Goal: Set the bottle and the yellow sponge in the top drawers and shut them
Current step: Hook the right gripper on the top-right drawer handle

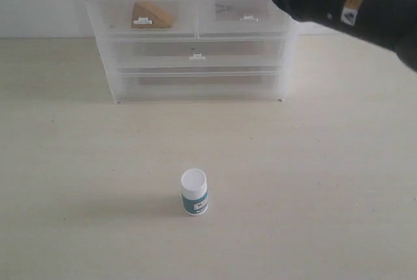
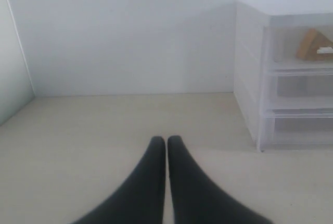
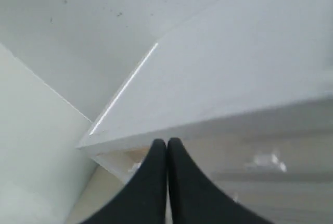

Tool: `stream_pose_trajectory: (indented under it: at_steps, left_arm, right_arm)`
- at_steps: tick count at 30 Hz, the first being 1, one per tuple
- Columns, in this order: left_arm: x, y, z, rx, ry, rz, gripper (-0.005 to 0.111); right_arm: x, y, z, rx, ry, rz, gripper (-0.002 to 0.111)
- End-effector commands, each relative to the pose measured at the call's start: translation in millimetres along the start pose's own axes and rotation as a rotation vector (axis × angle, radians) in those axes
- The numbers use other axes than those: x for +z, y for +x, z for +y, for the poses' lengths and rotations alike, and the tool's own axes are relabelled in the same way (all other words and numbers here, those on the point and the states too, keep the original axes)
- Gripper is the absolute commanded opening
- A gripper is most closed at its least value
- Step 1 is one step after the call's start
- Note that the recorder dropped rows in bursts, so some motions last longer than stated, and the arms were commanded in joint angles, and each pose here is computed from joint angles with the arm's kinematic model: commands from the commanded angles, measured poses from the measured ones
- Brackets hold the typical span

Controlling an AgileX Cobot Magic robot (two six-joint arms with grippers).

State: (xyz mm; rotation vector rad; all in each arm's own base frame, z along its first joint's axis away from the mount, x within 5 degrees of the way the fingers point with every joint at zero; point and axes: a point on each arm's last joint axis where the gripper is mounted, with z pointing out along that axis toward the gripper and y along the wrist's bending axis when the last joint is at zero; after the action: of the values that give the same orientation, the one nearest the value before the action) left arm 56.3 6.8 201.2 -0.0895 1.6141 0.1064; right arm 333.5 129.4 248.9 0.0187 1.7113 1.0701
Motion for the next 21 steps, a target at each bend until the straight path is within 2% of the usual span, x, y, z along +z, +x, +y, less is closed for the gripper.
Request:
stream_pose_trajectory:
  at_steps: [1, 3, 5, 6, 8, 13, 18, 19, 21]
  left_arm:
    - [-0.3, -0.4, 0.1, -0.005, -0.003, -0.004, 0.004]
    - [-0.3, -0.4, 0.1, -0.005, -0.003, -0.004, 0.004]
    - [-0.3, -0.4, 0.1, -0.005, -0.003, -0.004, 0.004]
    - [-0.3, -0.4, 0.1, -0.005, -0.003, -0.004, 0.004]
    - [-0.3, -0.4, 0.1, -0.005, -0.003, -0.004, 0.004]
    - [-0.3, -0.4, 0.1, -0.005, -0.003, -0.004, 0.004]
    - [-0.3, -0.4, 0.1, -0.005, -0.003, -0.004, 0.004]
    - [-0.3, -0.4, 0.1, -0.005, -0.003, -0.004, 0.004]
    - [-0.3, -0.4, 0.1, -0.005, -0.003, -0.004, 0.004]
  right_arm:
    - [-4.9, 15.9, -19.0, 0.211, 0.0, -0.036, 0.007]
    - [-1.8, 22.0, -24.7, 0.295, 0.0, -0.028, 0.018]
    - [1.3, 26.6, -31.1, 0.443, -0.002, -0.035, 0.031]
    - [4.3, 32.3, -38.0, 0.562, 0.012, -0.028, 0.041]
    - [11.3, 41.5, -48.0, 0.673, 0.023, -0.012, 0.047]
    - [35.3, 48.7, -55.2, 0.71, -0.018, -0.003, 0.047]
    - [49.4, 42.6, -70.3, 0.762, 0.014, -0.103, 0.047]
    - [49.7, 43.7, -72.4, 0.77, 0.019, -0.11, 0.042]
    - [49.5, 43.7, -70.6, 0.767, -0.012, -0.109, 0.019]
